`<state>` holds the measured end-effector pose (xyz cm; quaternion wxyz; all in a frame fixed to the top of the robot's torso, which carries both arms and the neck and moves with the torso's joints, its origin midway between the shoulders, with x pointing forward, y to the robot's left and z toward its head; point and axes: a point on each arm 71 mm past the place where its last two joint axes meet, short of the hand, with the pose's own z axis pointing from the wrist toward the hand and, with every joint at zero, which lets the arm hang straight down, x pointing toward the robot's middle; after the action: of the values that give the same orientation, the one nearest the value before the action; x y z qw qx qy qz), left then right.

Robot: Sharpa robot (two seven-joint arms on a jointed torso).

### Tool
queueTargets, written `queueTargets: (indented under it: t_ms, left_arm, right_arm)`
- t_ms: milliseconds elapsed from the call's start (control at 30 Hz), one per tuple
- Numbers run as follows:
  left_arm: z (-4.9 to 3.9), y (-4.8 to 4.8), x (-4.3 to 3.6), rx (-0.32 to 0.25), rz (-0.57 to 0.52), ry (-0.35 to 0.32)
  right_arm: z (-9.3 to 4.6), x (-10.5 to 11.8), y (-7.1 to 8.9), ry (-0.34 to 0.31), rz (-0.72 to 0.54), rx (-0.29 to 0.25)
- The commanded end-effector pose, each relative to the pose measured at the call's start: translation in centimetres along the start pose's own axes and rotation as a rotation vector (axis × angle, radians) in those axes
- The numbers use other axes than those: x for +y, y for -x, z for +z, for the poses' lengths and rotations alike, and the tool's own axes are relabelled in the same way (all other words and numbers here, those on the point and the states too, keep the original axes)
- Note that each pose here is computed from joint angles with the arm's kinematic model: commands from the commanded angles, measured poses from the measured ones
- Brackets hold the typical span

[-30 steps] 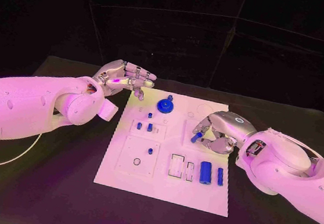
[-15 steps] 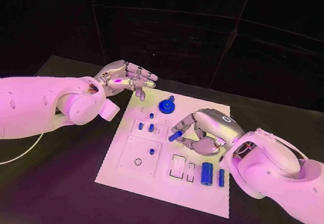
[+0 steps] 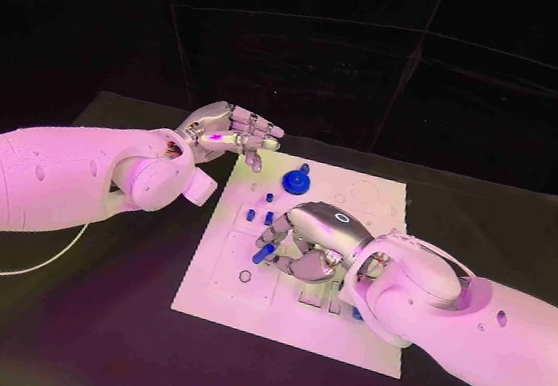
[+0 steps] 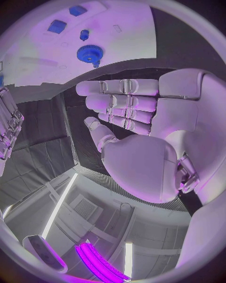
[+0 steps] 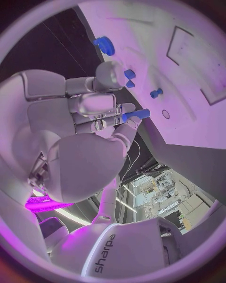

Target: Assemble the parts on the task board

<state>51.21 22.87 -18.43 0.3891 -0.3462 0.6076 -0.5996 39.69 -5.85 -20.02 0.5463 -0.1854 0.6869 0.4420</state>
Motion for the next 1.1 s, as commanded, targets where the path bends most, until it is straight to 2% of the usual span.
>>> queueTargets:
  t_ms: [33,500,1100]
  left_arm:
    - [0.11,-0.18,-0.16,0.007,-0.005,-0.010]
    - [0.31,-0.45,-0.15,0.015,-0.008,-0.011]
    - [0.28,-0.41,-0.12,0.015,-0.008,-0.008]
  right_arm:
    - [0.6,0.5,-0.8,0.013,-0.054,0.056]
    - [1.9,1.2,-2.2,0.007,-0.086,0.107]
    - [2.3,1.2,-2.7,-0.021,-0.171,0.144]
